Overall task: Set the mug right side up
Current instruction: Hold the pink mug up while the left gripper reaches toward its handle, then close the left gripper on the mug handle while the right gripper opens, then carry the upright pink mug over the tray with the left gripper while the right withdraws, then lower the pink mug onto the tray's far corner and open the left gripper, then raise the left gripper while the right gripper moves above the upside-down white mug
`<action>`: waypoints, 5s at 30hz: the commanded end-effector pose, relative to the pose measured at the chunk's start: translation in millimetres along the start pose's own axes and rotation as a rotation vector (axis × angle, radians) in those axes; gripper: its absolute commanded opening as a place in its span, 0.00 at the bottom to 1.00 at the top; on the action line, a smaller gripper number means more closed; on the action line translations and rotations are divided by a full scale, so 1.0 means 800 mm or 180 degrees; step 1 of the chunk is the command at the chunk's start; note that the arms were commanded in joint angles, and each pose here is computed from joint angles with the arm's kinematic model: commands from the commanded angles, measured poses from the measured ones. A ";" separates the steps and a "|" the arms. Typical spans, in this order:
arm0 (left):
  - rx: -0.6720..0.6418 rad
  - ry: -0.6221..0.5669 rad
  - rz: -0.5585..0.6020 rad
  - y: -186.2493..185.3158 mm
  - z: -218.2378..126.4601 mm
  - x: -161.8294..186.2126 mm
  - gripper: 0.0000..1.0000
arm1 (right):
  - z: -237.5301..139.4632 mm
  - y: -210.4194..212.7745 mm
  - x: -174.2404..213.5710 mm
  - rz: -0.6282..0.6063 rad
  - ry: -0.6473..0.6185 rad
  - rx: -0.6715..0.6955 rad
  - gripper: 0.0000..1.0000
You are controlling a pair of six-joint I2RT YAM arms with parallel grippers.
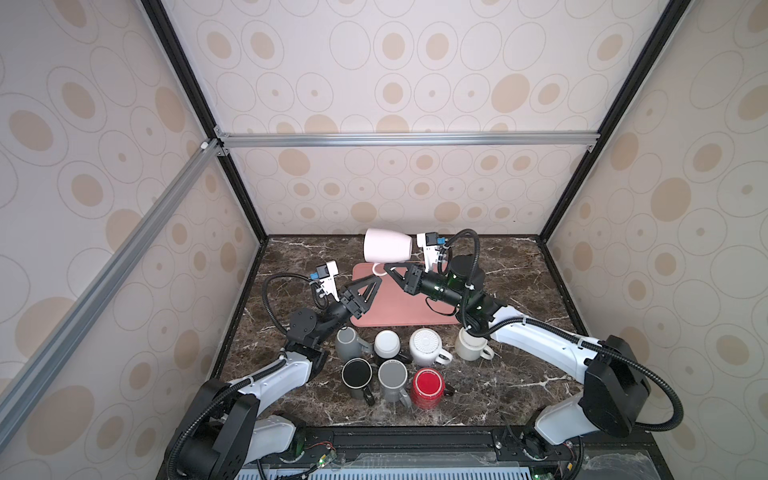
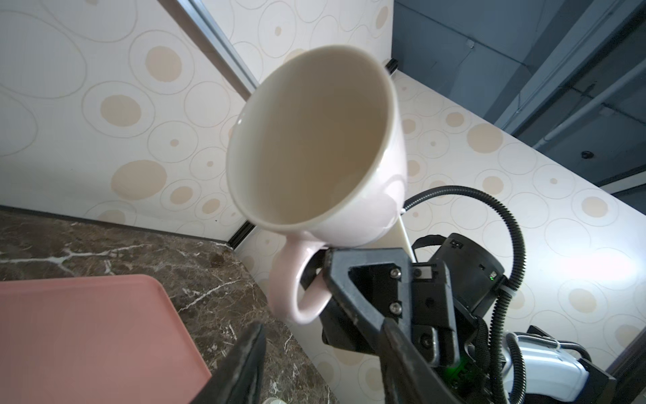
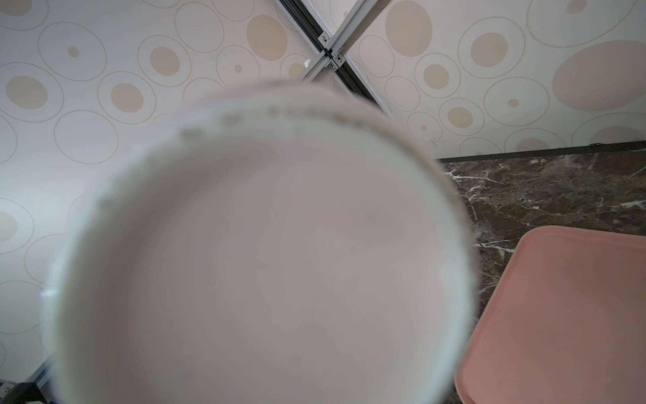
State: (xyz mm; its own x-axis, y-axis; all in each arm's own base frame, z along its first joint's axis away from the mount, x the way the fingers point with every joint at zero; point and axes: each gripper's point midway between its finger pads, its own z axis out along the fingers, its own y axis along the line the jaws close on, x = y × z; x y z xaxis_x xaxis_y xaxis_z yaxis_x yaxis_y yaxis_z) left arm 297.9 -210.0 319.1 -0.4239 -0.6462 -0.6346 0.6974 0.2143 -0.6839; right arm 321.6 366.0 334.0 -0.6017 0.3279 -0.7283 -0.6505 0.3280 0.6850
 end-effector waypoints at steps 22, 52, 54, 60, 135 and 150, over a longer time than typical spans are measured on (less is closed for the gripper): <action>0.0685 -0.0161 0.0028 -0.055 0.018 -0.024 0.34 | -0.024 0.060 -0.020 0.0168 -0.0169 -0.0616 0.00; -0.1945 0.0398 0.1212 0.106 0.047 -0.065 0.00 | -0.114 -0.036 0.023 -0.0155 0.0042 0.0917 0.49; -0.2304 0.0508 0.1401 0.135 0.045 -0.072 0.00 | -0.122 -0.045 0.030 -0.0150 0.0067 0.1036 0.50; -0.2906 0.0810 0.1671 0.219 0.040 -0.084 0.00 | -0.138 -0.061 0.044 -0.0110 0.0154 0.1240 0.50; -0.1524 -0.0158 0.0863 0.055 -0.002 -0.082 0.99 | -0.276 -0.144 0.150 -0.0267 0.1396 0.2648 0.65; -0.1674 0.0053 0.0751 0.076 -0.042 -0.039 0.99 | -0.330 -0.197 0.147 0.0039 0.1120 0.3280 0.89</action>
State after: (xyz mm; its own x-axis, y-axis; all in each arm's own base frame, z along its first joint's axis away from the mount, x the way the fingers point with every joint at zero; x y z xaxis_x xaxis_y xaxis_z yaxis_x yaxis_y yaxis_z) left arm 334.9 -148.6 281.3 -0.3009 -0.5192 -0.8000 0.3751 0.7068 -0.5998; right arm 227.2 121.8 138.9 -0.8116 0.0864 -0.5778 -0.0580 0.9722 0.2268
